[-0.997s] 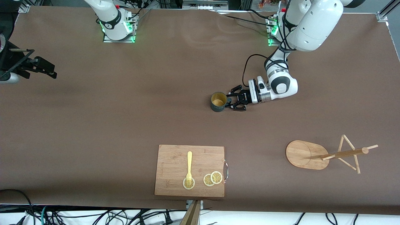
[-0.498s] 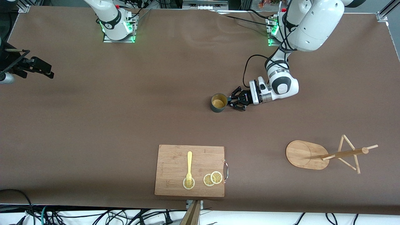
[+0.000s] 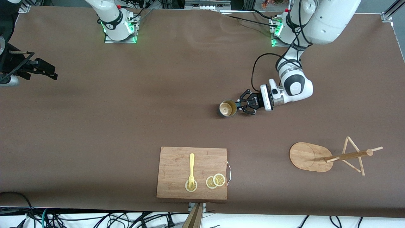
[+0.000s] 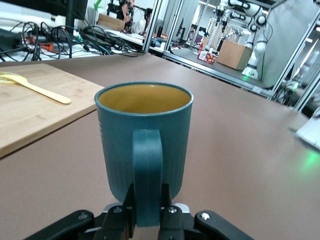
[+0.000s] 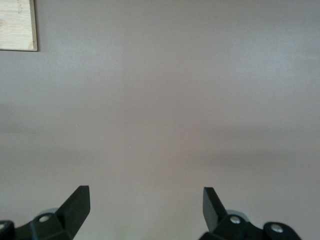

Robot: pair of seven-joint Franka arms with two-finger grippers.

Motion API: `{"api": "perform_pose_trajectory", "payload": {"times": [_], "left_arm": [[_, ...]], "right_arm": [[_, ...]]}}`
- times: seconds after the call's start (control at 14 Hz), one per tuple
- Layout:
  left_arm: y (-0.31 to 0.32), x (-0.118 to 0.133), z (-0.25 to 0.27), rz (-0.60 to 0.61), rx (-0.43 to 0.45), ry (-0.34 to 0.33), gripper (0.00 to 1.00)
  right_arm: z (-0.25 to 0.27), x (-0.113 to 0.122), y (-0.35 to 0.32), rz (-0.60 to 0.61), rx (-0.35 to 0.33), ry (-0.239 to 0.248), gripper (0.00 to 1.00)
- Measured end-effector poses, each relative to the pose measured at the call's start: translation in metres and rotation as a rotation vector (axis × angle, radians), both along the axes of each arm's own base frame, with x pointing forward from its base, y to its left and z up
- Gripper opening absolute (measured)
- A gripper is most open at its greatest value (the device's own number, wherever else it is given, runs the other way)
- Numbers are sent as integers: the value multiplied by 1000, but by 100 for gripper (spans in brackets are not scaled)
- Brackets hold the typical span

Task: Pass cup and hang on rack
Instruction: 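Lift the teal mug by its handle with the left gripper toward the rack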

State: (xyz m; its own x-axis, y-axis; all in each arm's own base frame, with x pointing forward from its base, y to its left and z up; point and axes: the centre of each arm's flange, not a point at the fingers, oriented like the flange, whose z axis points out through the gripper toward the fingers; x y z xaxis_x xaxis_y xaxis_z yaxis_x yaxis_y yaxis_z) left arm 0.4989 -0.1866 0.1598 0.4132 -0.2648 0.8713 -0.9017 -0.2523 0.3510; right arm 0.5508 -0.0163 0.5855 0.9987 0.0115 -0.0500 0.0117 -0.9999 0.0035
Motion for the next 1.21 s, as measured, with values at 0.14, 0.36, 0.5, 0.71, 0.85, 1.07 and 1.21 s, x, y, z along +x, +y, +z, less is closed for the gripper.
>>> {"api": "perform_pose_trajectory", "payload": {"times": [0.14,0.36,0.5,0.71,0.85,1.07,1.21], "left_arm": [[18,15,49,-30,53,106,21],[59,27,137,-23,198,256,21],[86,22,177,-9,235,348,21],[157,12,189,14,204,462,21],[206,5,188,70,171,533,21],[254,3,203,165,137,649,21],[280,4,215,232,109,712,21]], "right_arm": [[0,0,0,0,0,1,100],[0,0,2,3,0,2,100],[0,0,3,5,0,2,100],[0,0,4,8,0,3,100],[0,0,5,9,0,4,100],[-1,-1,6,10,0,9,100],[-1,-1,7,13,0,10,100]]}}
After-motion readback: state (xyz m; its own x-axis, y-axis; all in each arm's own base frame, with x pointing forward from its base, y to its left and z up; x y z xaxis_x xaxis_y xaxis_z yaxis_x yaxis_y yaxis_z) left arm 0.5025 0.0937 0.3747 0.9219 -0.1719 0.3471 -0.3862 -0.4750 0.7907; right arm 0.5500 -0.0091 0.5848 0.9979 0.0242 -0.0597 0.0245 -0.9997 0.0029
